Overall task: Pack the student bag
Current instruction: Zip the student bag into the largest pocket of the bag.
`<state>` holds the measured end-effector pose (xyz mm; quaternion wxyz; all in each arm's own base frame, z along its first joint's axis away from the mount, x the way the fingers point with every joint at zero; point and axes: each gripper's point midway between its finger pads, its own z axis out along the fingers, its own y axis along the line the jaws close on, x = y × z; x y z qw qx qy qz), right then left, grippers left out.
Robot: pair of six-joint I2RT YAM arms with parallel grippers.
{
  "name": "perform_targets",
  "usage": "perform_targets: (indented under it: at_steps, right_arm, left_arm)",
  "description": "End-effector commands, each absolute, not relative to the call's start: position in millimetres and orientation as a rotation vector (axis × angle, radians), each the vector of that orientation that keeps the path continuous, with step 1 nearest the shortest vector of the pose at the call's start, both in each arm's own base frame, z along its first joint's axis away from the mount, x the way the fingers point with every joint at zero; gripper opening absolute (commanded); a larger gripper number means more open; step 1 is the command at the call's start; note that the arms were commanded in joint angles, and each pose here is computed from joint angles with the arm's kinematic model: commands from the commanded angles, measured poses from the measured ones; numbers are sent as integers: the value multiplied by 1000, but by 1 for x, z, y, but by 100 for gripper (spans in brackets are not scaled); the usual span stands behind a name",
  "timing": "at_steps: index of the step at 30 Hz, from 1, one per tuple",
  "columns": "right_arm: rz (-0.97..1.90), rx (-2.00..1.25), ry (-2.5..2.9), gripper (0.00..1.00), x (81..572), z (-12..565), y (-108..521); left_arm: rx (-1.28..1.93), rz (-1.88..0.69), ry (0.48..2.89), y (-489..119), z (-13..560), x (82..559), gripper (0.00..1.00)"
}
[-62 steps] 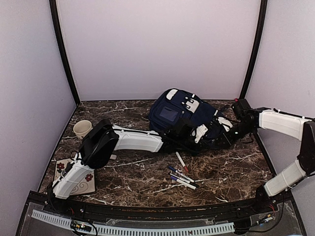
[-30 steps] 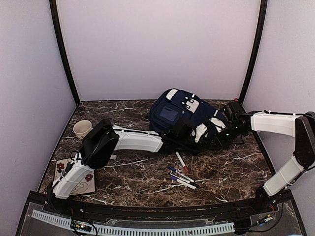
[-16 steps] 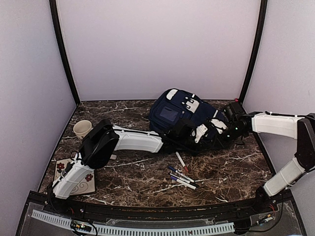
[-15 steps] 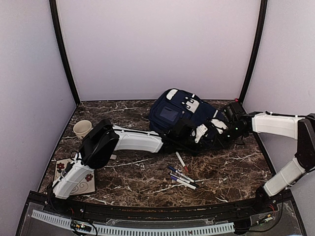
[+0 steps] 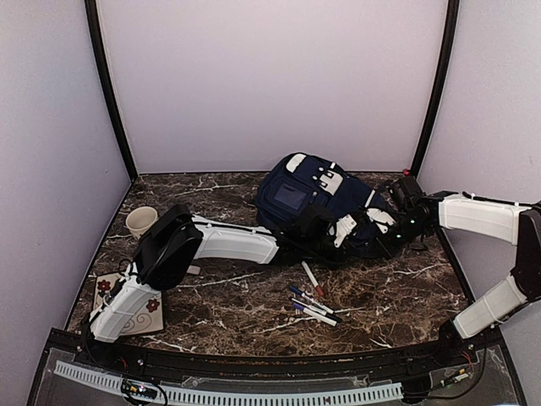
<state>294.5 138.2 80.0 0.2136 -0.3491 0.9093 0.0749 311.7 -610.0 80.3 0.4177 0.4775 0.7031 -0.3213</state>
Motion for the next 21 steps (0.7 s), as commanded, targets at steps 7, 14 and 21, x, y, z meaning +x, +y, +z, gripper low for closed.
perform_targets:
  at_steps: [7, 14, 21]
  right_arm:
    - [214, -878, 2682, 0, 287, 70, 84]
    - [185, -788, 2752, 0, 295, 55, 52]
    - [400, -840, 2738, 0, 285, 84, 69]
  left_arm:
    - [1180, -814, 1661, -597, 141, 292, 0]
    - [1217, -755, 1708, -579, 121, 287, 0]
    - [1245, -711, 1731, -570, 110, 285, 0]
